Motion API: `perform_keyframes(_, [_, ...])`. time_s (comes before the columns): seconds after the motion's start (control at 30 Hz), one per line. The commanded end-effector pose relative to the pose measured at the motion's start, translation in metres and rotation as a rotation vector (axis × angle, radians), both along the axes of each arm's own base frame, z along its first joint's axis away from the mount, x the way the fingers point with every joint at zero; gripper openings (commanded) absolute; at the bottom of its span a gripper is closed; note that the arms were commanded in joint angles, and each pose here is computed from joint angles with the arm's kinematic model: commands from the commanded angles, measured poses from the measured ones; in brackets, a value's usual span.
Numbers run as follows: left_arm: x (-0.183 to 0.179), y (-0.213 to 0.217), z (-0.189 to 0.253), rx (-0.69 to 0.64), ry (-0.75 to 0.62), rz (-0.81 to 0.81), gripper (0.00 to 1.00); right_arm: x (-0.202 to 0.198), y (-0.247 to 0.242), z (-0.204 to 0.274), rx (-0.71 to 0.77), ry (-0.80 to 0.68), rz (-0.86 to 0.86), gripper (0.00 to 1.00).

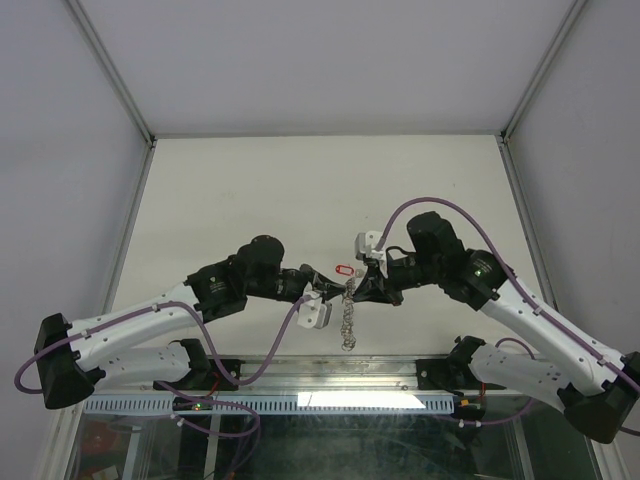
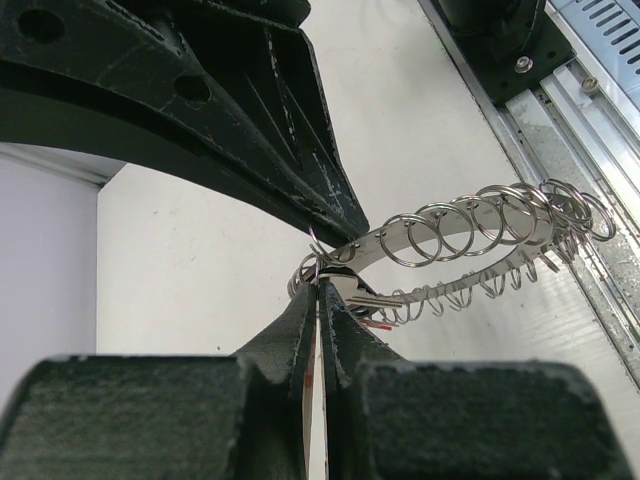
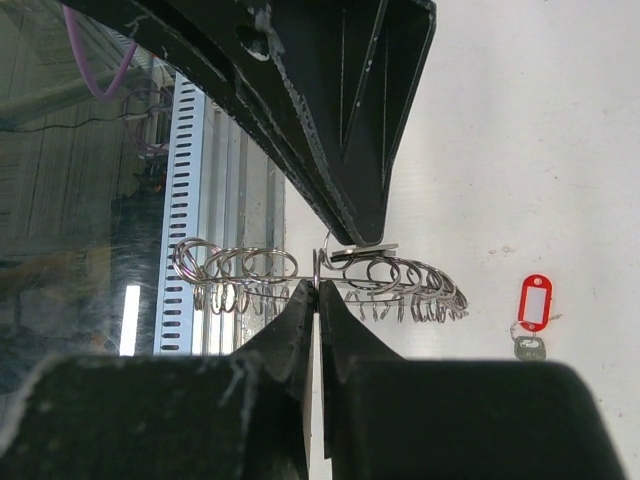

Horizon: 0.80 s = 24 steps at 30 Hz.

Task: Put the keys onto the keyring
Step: Insert the key onto the keyring.

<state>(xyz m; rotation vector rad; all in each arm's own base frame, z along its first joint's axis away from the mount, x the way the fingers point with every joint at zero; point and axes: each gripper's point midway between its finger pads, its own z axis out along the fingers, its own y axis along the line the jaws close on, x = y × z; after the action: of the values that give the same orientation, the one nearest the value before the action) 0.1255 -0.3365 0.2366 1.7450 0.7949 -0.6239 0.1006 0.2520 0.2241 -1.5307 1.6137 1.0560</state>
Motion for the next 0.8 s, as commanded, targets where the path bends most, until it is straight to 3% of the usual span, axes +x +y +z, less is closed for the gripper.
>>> perform_keyframes(0.0, [0.001, -0.005, 0.024, -0.036, -0.073, -0.015, 0.00, 0.002, 0.009, 0.027, 0.068, -0.033, 0.021, 0.00])
perform_keyframes(0.77, [-0.002, -0.009, 0.017, 0.036, -0.129, -0.020, 0.00, 0.014, 0.015, 0.023, 0.053, -0.007, -0.035, 0.00])
